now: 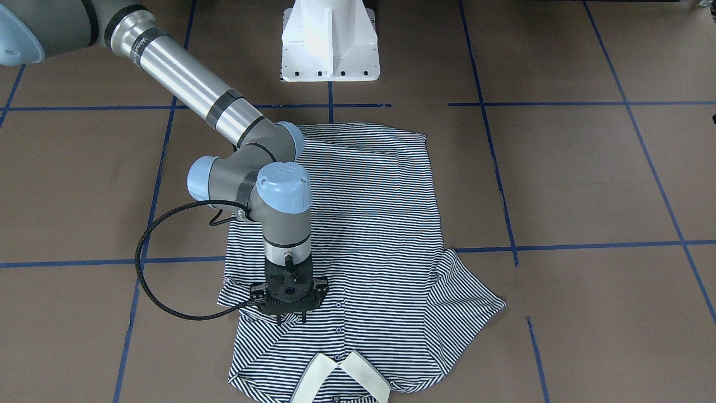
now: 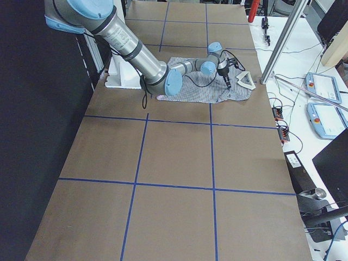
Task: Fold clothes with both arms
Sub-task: 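Fold the grasped sleeve inward across the shirt's chest with the right gripper, then release the sleeve and raise the right gripper while the left arm approaches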
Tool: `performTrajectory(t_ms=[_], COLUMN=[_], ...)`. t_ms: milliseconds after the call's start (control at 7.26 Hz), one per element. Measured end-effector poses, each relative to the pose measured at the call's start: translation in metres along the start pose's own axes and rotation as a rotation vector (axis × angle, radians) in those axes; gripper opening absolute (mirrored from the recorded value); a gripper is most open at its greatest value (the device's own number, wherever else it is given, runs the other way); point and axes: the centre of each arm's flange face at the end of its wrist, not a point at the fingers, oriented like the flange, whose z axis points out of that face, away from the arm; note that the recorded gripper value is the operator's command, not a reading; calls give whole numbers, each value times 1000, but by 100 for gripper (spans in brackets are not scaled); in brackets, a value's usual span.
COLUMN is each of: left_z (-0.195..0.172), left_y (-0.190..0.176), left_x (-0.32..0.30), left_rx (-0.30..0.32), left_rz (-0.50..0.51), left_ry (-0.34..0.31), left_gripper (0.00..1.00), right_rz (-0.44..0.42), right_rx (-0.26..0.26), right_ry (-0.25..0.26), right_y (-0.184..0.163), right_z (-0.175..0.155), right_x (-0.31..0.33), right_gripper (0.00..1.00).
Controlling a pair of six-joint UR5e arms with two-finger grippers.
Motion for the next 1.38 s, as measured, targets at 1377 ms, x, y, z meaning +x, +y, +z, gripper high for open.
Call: performTrajectory(t_ms=[1377], left_z=[210], left_y=[-237], left_x=[189], left_rx=[74], left_rz=[-254], left_ry=[68], left_gripper=[82], right_rz=[144], right_rx=[-194], right_ry=[-351], right_y=[31], right_z=[-154], right_x=[295], right_gripper=[100])
